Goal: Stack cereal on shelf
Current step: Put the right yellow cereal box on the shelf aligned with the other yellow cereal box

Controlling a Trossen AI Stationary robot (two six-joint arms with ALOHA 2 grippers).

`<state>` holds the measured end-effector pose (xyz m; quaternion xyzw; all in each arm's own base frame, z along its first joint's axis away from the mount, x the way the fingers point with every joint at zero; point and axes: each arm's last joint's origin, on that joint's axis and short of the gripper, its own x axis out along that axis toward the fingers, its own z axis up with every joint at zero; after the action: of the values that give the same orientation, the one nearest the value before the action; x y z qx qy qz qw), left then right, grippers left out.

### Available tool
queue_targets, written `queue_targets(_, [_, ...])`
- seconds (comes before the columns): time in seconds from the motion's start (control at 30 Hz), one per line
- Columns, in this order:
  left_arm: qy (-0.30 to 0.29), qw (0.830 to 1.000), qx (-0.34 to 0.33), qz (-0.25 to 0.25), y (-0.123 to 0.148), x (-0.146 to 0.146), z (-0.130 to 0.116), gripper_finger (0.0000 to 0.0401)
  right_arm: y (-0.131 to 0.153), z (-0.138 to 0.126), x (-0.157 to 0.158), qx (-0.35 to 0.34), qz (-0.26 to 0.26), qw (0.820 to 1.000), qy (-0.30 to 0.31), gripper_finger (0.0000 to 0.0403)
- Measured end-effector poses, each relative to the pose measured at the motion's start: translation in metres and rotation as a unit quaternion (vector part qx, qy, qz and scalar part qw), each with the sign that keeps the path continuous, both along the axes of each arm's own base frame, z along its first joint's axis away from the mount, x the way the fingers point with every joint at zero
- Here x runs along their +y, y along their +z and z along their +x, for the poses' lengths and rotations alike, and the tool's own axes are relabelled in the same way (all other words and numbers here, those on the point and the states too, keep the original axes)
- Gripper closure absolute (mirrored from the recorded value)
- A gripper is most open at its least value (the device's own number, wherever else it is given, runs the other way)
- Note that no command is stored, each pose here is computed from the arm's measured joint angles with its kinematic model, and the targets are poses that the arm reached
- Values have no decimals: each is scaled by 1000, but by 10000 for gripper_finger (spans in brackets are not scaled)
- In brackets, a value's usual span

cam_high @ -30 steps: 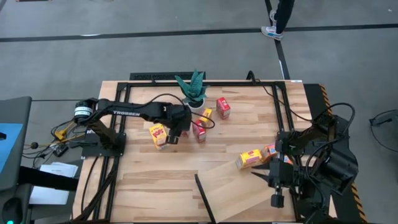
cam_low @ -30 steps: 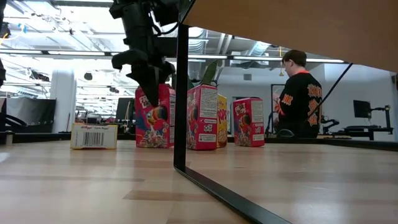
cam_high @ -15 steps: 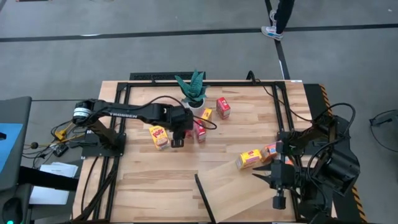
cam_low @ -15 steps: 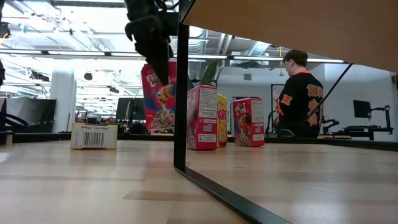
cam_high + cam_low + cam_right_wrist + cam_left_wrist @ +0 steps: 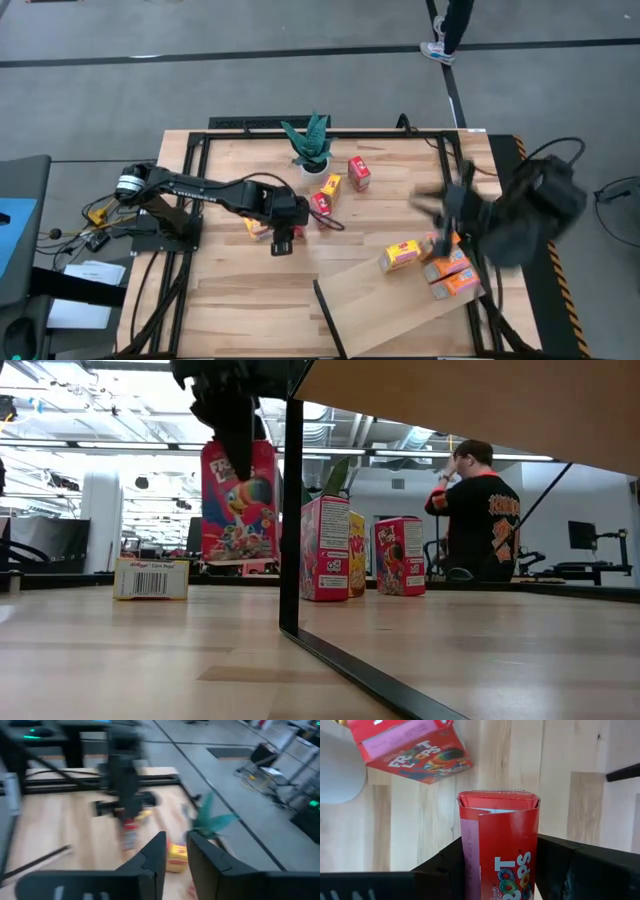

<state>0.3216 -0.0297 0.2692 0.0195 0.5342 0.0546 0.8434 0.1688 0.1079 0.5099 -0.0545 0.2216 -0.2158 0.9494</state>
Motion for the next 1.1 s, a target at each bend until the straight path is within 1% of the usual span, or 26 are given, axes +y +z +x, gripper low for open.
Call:
queue_targets(0.13, [5,1000,-8,25,1,-11,-1,241,8,1,-34,19,17,1000,-13,242])
queue_targets(0.23, [19,999,-17,33,-4,-18,-2,241,10,5,-49,26,31,999,-19,213])
queue_targets(0.33, [33,999,-15,36,-15,-25,-5,241,8,12,-56,42,26,999,-23,192])
queue_targets(0.43, [46,998,-15,33,-26,-28,-8,241,4,23,-59,68,4,997,-20,181])
queue_targets(0.57, [54,998,-29,19,-42,-31,-9,241,-3,40,-60,115,-33,993,6,177])
queue_targets(0.67, [58,997,-48,11,-49,-33,-8,241,-8,57,-67,141,-38,989,31,179])
queue_targets(0.73, [60,997,-55,5,-52,-33,-8,234,-13,70,-74,162,-34,984,69,178])
queue_targets(0.8, [57,997,-50,1,-53,-33,-9,219,-17,82,-81,176,-29,978,111,173])
queue_targets(0.87, [53,998,-46,2,-53,-33,-9,195,-21,92,-89,191,-31,970,146,166])
queue_targets(1.1, [49,998,-43,-11,-54,-34,-9,85,-51,135,-120,271,-50,940,204,137])
